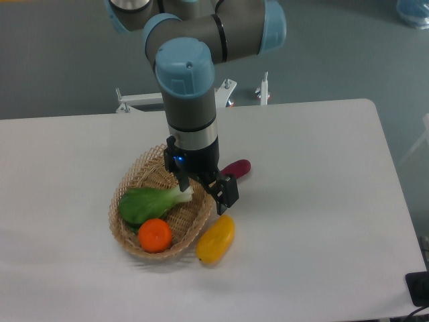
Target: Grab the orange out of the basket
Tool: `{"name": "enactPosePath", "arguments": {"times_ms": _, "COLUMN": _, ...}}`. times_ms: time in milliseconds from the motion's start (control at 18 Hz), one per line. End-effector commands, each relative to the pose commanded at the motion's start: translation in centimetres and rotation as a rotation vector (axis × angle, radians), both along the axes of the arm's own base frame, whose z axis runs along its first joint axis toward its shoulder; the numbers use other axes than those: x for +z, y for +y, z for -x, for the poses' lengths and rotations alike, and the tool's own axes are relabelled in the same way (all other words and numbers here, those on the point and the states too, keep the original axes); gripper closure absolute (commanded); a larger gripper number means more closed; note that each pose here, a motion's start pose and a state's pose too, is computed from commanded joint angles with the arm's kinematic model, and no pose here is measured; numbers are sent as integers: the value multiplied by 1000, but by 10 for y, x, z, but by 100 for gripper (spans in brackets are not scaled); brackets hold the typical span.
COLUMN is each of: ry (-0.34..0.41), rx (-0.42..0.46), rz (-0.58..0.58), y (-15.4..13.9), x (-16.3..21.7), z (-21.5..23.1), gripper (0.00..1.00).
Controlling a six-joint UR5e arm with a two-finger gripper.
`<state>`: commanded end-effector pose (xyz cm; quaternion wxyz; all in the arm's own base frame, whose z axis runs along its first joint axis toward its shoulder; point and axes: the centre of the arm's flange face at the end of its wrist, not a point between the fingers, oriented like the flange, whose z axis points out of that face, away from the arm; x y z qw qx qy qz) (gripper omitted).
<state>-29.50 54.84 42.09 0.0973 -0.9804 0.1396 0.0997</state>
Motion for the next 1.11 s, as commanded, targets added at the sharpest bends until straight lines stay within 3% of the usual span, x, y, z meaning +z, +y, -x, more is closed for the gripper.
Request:
{"name": "enactPosePath", "arguments": {"times_ms": 500, "ry": -14, "rx": 18, "rz": -6, "y": -1, "x": -4, "z": -1, "gripper": 0}}
{"name": "enactPosePath", "arguments": {"times_ms": 833, "ry": -39, "rx": 107, "rz": -20, "y": 1, "x": -8, "z": -3, "gripper": 0}}
{"name": "enactPosePath", "arguments": {"times_ms": 1111, "ry": -149, "rx": 230, "rz": -70, "y": 9, "x": -19, "z": -10, "gripper": 0}}
